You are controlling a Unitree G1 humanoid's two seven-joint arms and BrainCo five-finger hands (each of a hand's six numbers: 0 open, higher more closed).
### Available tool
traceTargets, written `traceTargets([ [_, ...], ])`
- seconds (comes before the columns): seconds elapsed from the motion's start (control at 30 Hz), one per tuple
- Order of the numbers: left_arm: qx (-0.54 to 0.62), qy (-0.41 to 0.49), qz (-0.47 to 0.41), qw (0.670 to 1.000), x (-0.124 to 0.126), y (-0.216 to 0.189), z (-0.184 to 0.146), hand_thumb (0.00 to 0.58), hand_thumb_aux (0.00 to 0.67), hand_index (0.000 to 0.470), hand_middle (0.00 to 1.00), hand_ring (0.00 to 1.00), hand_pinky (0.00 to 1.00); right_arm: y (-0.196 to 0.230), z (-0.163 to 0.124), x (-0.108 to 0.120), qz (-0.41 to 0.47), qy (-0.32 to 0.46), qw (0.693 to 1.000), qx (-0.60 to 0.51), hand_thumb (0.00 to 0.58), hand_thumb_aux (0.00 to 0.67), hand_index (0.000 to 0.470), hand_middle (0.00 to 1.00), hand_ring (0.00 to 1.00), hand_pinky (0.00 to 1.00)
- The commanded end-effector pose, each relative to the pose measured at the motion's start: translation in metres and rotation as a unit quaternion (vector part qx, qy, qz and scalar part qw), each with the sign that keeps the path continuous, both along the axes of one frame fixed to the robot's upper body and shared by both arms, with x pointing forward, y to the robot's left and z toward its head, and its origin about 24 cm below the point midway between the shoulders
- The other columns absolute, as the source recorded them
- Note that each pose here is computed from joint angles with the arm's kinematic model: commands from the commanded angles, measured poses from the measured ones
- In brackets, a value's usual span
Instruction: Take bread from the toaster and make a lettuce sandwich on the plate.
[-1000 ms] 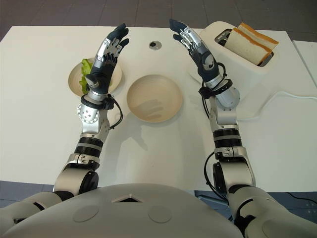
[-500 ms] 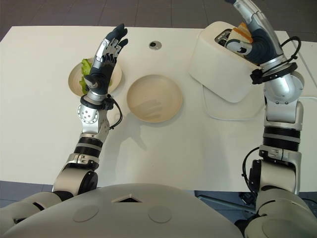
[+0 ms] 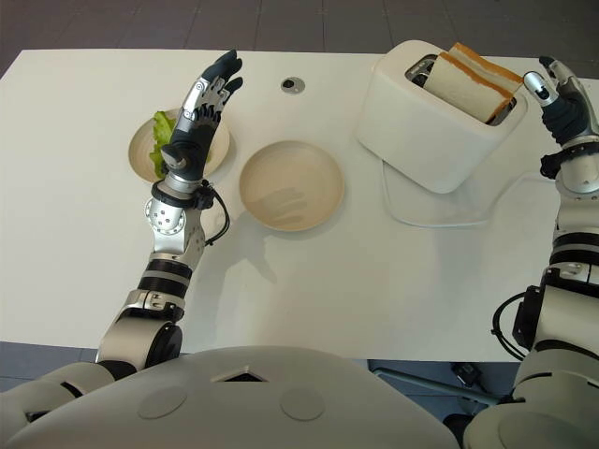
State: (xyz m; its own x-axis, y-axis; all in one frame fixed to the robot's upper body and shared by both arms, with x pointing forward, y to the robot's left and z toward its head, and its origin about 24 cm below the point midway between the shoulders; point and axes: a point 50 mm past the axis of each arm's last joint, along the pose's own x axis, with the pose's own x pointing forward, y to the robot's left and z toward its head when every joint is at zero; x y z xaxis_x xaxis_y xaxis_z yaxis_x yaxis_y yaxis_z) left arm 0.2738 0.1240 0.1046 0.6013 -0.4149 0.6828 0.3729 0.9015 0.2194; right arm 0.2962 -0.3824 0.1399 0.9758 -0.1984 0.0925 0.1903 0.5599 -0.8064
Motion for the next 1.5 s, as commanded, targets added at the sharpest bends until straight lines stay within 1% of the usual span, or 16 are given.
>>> traceTargets([
  [0.03, 0.007, 0.009, -0.001, 1.0, -0.001, 0.0, -0.004, 0.0, 0.0, 0.0, 0.0, 0.0, 0.0, 0.007, 0.003, 0.008, 0.021, -0.008, 1.0, -0.006, 0.16, 0.1, 0.07, 0.0, 0.0, 0.0],
  [0.1, 0.007, 0.009, -0.001, 1.0, -0.002, 0.0, -0.005, 0.0, 0.0, 0.0, 0.0, 0.0, 0.0, 0.01, 0.002, 0.01, 0.027, -0.009, 1.0, -0.008, 0.313, 0.215, 0.151, 0.0, 0.0, 0.0],
  [0.13, 0.007, 0.009, -0.001, 1.0, -0.002, 0.0, -0.005, 0.0, 0.0, 0.0, 0.0, 0.0, 0.0, 0.012, 0.002, 0.011, 0.031, -0.009, 0.999, -0.009, 0.466, 0.373, 0.262, 0.0, 0.0, 0.0],
  [0.17, 0.007, 0.009, -0.001, 1.0, -0.002, 0.0, -0.005, 0.0, 0.0, 0.0, 0.0, 0.0, 0.0, 0.014, 0.001, 0.012, 0.034, -0.01, 0.999, -0.011, 0.512, 0.441, 0.31, 0.0, 0.0, 0.0],
  [0.2, 0.006, 0.009, -0.001, 1.0, -0.002, 0.0, -0.005, 0.0, 0.0, 0.0, 0.0, 0.0, 0.0, 0.015, 0.001, 0.013, 0.037, -0.012, 0.999, -0.013, 0.571, 0.589, 0.413, 0.0, 0.0, 0.0],
  [0.23, 0.006, 0.009, -0.001, 1.0, -0.002, 0.0, -0.005, 0.0, 0.0, 0.0, 0.0, 0.0, 0.0, 0.016, 0.002, 0.014, 0.041, -0.014, 0.999, -0.016, 0.58, 0.67, 0.47, 0.0, 0.0, 0.0],
  [0.43, 0.007, 0.01, -0.002, 1.0, -0.002, -0.001, -0.005, 0.0, 0.0, 0.0, 0.0, 0.0, 0.0, 0.023, 0.014, 0.014, 0.065, -0.066, 0.996, -0.011, 0.58, 0.67, 0.47, 0.04, 0.04, 0.04],
  [0.47, 0.007, 0.009, -0.002, 1.0, -0.002, -0.001, -0.005, 0.0, 0.0, 0.0, 0.0, 0.0, 0.0, 0.023, 0.019, 0.014, 0.064, -0.088, 0.994, -0.008, 0.58, 0.67, 0.47, 0.21, 0.21, 0.21],
  [0.5, 0.007, 0.009, -0.001, 1.0, -0.002, 0.0, -0.005, 0.0, 0.0, 0.0, 0.0, 0.0, 0.0, 0.024, 0.025, 0.014, 0.064, -0.114, 0.991, -0.006, 0.58, 0.67, 0.47, 0.54, 0.54, 0.54],
  [0.57, 0.007, 0.007, 0.005, 1.0, -0.002, 0.002, -0.004, 0.0, 0.0, 0.0, 0.0, 0.0, 0.0, 0.032, 0.034, 0.014, 0.089, -0.148, 0.985, -0.007, 0.58, 0.67, 0.47, 1.0, 1.0, 1.0],
  [0.87, 0.132, 0.003, 0.147, 0.98, 0.017, 0.047, -0.005, 0.0, 0.0, 0.0, 0.0, 0.0, 0.0, 0.056, 0.067, 0.009, 0.143, -0.307, 0.94, 0.047, 0.58, 0.67, 0.47, 1.0, 1.0, 1.0],
  [1.07, 0.394, 0.005, 0.391, 0.832, 0.042, 0.112, -0.016, 0.0, 0.0, 0.0, 0.0, 0.0, 0.0, 0.086, 0.097, -0.007, 0.231, -0.418, 0.872, 0.11, 0.58, 0.67, 0.47, 1.0, 1.0, 1.0],
  [1.17, 0.507, 0.015, 0.447, 0.737, 0.044, 0.14, -0.028, 0.0, 0.0, 0.0, 0.0, 0.0, 0.0, 0.113, 0.093, -0.008, 0.299, -0.399, 0.853, 0.158, 0.58, 0.67, 0.47, 1.0, 1.0, 1.0],
  [1.23, 0.541, 0.037, 0.463, 0.701, 0.043, 0.153, -0.035, 0.0, 0.0, 0.0, 0.0, 0.0, 0.0, 0.131, 0.087, -0.008, 0.34, -0.373, 0.843, 0.185, 0.58, 0.67, 0.47, 1.0, 1.0, 1.0],
  [1.37, 0.604, 0.095, 0.43, 0.665, 0.039, 0.159, -0.059, 0.0, 0.0, 0.0, 0.0, 0.0, 0.0, 0.166, 0.061, 0.001, 0.396, -0.29, 0.843, 0.22, 0.58, 0.67, 0.47, 1.0, 1.0, 1.0],
  [1.5, 0.631, 0.112, 0.387, 0.663, 0.037, 0.152, -0.074, 0.0, 0.0, 0.0, 0.0, 0.0, 0.0, 0.202, 0.008, 0.017, 0.413, -0.135, 0.879, 0.196, 0.58, 0.67, 0.47, 1.0, 1.0, 1.0],
])
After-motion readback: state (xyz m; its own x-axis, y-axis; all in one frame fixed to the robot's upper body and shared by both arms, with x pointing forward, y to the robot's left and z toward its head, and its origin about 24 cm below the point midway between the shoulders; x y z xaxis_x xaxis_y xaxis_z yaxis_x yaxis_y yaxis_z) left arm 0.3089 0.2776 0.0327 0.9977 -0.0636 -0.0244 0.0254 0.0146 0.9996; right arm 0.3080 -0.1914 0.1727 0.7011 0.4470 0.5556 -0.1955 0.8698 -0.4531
